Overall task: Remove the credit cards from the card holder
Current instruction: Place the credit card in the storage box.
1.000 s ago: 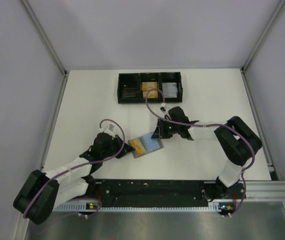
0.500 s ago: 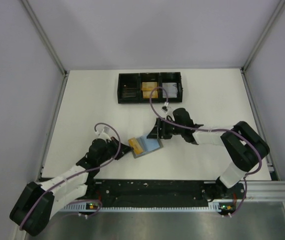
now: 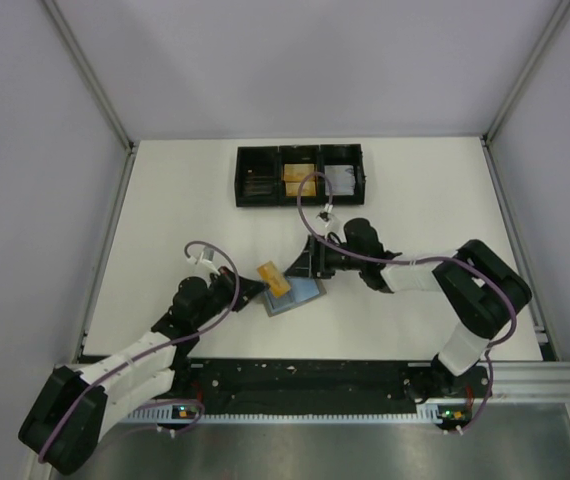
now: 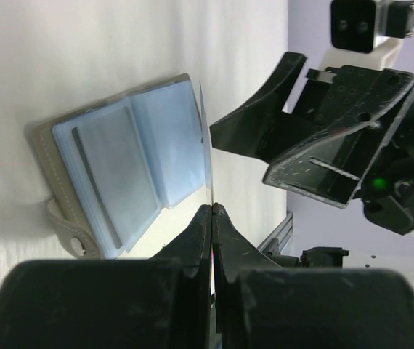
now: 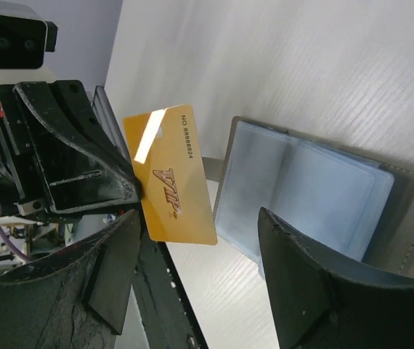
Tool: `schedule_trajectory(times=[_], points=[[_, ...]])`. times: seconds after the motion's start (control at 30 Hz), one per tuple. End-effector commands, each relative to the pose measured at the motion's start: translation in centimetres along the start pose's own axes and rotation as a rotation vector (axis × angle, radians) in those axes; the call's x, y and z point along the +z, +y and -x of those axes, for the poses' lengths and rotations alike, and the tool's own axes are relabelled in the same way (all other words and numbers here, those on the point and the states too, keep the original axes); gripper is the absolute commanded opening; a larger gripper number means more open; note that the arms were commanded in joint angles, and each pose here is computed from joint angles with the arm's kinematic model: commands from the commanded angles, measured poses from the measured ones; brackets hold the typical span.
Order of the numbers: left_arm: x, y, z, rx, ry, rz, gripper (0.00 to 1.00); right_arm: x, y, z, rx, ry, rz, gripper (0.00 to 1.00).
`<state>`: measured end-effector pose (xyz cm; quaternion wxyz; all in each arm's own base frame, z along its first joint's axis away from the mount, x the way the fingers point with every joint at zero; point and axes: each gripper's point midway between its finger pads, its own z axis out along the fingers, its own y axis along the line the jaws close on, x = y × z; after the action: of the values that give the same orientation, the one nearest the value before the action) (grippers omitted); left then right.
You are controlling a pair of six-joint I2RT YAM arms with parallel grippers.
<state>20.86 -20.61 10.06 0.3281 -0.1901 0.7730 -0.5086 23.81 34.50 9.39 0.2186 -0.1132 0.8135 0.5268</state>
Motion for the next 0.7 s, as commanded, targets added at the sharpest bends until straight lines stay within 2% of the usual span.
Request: schedule_trajectory(times=[0.0,0.2,0.33,0.57,0.67], points=[[-0.4,-0.6,0.1,-0.011,-0.027,-0.071,0.00,0.7,2.1,0.1,0.003,-0.008,0.128,0.66],[-0.6,-1.8,0.7,-0.015,-0.052,-0.117,0.00,0.9,2.9,-0.4,0.037,0.009,0.203,0.66],[-0.6,-2.3,0.9,-0.021,-0.059,-0.135,0.00,0.8,4.2,-0.4,0.047,0.013,0.282,0.58],[-0.7,-2.8,0.9,-0.021,-0.061,-0.157,0.00,0.3,5.6,-0.2,0.079,0.004,0.375,0.21],[-0.8,-2.9,0.9,-0.006,-0.059,-0.162,0.00,0.0,5.9,0.0,0.071,-0.004,0.384,0.00]])
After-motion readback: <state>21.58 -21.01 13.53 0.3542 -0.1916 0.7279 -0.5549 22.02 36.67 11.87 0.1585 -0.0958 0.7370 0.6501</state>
